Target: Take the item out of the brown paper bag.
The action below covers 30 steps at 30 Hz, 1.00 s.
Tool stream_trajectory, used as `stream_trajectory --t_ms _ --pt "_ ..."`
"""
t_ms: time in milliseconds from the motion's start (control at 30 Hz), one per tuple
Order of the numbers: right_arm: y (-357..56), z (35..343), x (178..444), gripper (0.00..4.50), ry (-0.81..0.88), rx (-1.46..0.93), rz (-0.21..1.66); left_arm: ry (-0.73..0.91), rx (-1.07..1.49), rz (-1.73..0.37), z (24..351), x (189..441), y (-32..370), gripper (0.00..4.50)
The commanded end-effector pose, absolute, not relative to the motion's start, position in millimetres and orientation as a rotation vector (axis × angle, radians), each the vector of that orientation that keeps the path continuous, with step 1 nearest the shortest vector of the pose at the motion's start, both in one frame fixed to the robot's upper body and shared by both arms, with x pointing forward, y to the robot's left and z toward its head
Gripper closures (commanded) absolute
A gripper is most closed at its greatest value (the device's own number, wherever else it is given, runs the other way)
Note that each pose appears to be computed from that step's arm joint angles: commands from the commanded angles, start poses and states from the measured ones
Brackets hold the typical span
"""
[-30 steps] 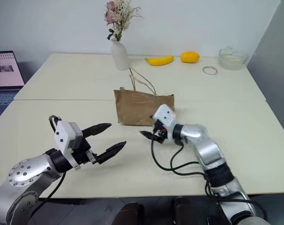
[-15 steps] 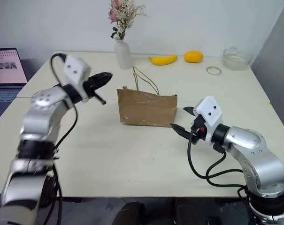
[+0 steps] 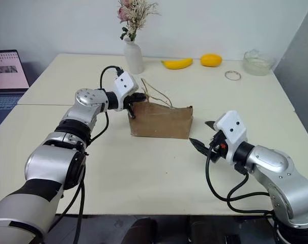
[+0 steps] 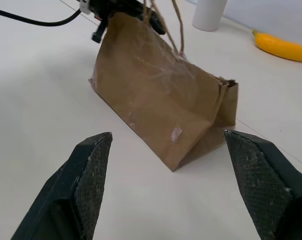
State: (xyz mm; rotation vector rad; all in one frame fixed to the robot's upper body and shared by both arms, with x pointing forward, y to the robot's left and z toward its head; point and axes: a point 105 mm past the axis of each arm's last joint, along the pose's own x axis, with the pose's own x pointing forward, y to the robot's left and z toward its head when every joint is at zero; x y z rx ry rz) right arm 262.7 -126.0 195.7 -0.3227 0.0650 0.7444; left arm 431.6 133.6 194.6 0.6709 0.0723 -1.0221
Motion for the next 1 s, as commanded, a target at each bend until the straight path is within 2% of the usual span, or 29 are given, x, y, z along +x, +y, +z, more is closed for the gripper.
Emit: stream_trajectory --t_ms 33,167,300,367,500,600,733,867,1000 --pt "-129 205 254 0.74 0.036 -0.353 0.755 0.089 0.708 -1.201 196 411 134 4.48" --pt "-136 203 250 0.74 0.071 -0.379 0.785 0.194 0.701 -1.396 173 376 147 4.48" --pt "-139 205 252 0.74 0.078 -0.391 0.798 0.232 0.678 -1.485 157 344 146 4.48" --pt "-138 207 254 0.74 0.074 -0.397 0.81 0.234 0.657 -1.499 150 329 145 4.48" --pt "-136 209 256 0.74 0.068 -0.403 0.834 0.147 0.637 -1.391 163 324 147 4.48" --pt "-134 208 255 0.74 0.073 -0.397 0.857 0.056 0.668 -1.3 180 319 153 3.98" --pt "-129 202 250 0.74 0.101 -0.392 0.915 -0.012 0.747 -1.274 186 291 162 2.72" --pt "-120 191 237 0.74 0.163 -0.383 1.035 -0.023 0.773 -1.327 171 251 159 1.49" --pt "-114 181 226 0.74 0.22 -0.378 1.117 -0.033 0.862 -1.385 148 233 153 0.26"
